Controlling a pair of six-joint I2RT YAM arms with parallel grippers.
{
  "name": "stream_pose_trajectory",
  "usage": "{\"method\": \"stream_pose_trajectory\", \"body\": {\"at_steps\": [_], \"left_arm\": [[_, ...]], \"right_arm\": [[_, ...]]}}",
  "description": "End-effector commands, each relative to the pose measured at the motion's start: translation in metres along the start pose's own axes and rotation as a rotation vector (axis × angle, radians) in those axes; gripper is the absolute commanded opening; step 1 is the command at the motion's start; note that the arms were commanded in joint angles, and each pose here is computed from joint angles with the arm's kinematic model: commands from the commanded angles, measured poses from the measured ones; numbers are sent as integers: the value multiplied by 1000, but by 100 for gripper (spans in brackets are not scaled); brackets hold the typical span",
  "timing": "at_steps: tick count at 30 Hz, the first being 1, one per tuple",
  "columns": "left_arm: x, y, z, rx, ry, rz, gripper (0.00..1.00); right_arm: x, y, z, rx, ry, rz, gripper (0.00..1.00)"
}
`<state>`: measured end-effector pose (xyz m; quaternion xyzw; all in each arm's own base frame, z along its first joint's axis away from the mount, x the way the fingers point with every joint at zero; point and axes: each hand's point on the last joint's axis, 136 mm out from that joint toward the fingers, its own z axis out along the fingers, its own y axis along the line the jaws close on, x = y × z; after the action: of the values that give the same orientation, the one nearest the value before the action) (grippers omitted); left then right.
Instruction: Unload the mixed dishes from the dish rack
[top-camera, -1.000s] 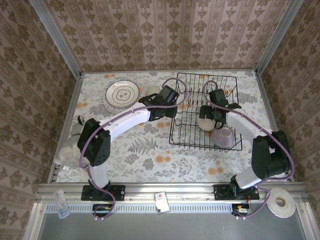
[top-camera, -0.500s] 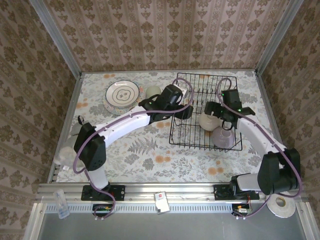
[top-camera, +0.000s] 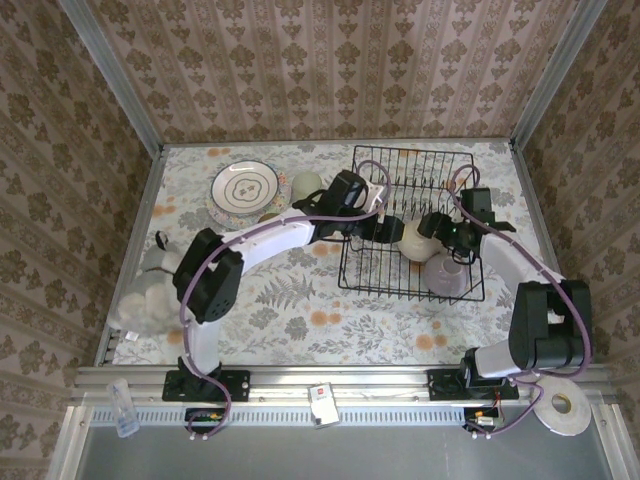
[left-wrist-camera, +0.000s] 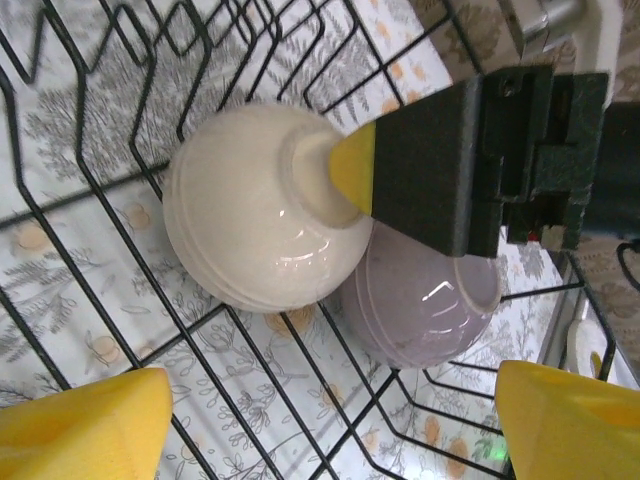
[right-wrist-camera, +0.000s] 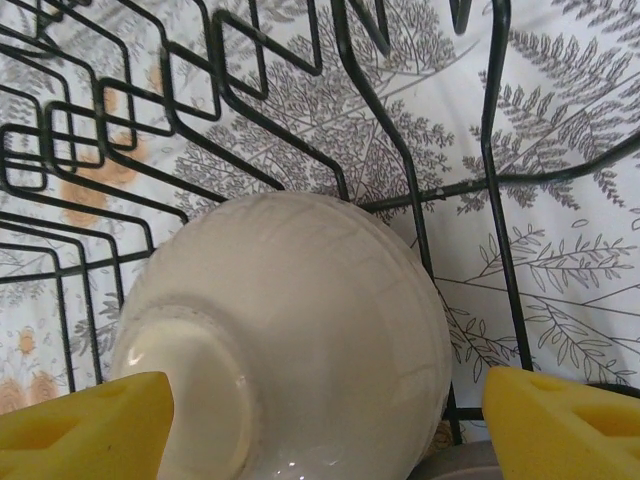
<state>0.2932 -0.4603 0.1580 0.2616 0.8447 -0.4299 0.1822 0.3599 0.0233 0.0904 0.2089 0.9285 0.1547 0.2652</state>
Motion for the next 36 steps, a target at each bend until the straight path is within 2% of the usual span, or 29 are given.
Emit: {"method": "stream_pose_trajectory", "body": {"at_steps": [1,6,16,22,32,36], "left_arm": [[-7,-9,3,75,12,-38,88],[-8,16,12,38,15,-109,88],[-9,60,16,-69,-22,-218,86],[-9,66,15,-100,-25,-233,87],[3,80,19,-196,37,-238,89],[2,77,23,-187,42,-235,91]], "right_arm": [[0,1,7,-13,12,15,81],[6,-2,14,-9,37,34,78],[17,15,37,-140,103,83,68],[24,14,46,-153,133,113,62],[29,-1,54,-110,158,167,52],[32,-8,59,-95,173,184,49]]}}
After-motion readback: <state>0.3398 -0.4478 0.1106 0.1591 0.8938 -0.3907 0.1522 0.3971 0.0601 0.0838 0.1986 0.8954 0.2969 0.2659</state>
